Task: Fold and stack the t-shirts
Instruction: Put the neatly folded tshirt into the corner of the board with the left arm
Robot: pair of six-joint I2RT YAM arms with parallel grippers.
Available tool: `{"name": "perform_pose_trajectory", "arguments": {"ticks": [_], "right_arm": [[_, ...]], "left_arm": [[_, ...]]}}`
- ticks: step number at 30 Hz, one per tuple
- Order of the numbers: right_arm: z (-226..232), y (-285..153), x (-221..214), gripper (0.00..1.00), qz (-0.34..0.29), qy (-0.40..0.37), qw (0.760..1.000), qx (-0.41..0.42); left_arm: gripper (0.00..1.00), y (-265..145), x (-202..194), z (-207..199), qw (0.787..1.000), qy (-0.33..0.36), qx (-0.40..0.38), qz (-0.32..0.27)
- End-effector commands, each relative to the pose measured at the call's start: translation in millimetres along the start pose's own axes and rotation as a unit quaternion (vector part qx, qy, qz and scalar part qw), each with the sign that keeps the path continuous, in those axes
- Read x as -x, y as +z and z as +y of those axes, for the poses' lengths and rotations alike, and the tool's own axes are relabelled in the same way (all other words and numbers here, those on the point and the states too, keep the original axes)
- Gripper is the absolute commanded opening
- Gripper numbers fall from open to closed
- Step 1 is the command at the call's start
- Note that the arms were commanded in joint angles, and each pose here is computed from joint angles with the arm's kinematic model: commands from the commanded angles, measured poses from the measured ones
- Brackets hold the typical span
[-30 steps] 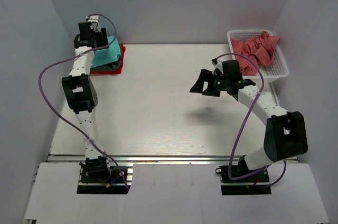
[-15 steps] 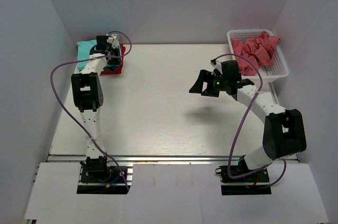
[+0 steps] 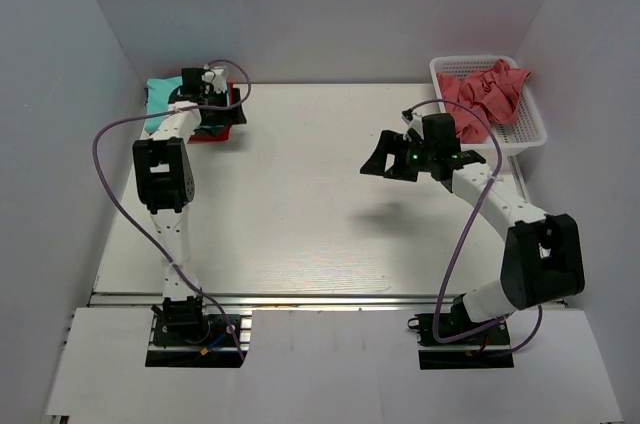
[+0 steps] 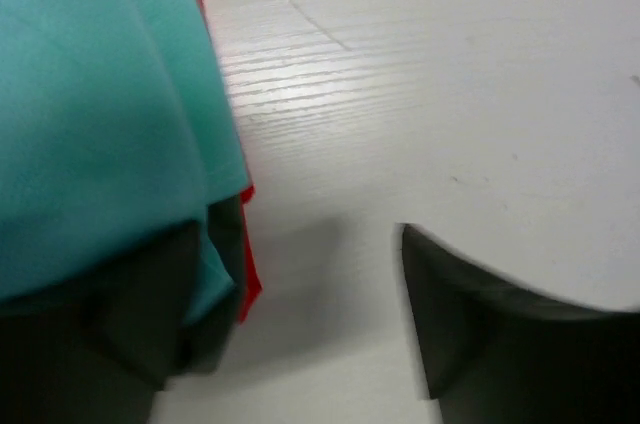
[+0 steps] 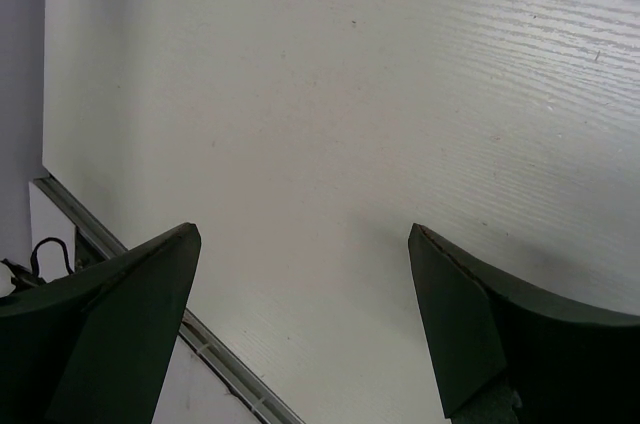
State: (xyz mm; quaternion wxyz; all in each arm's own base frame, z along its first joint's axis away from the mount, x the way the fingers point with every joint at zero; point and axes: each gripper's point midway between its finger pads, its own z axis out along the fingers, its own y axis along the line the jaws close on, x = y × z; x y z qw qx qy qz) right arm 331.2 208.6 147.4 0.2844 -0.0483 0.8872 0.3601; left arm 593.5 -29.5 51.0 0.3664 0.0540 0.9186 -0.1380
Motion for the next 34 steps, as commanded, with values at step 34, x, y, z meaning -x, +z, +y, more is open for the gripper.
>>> {"name": "perform_pose_trajectory", "arguments": {"ticks": [34], "right_arm": [[-20,-61,-9,0.90,-0.198,-0.036,0.978,-0.060]], "left_arm": [[1.00,-243,-119,-216,0.987,0.033,-0.067,-0.139]]}}
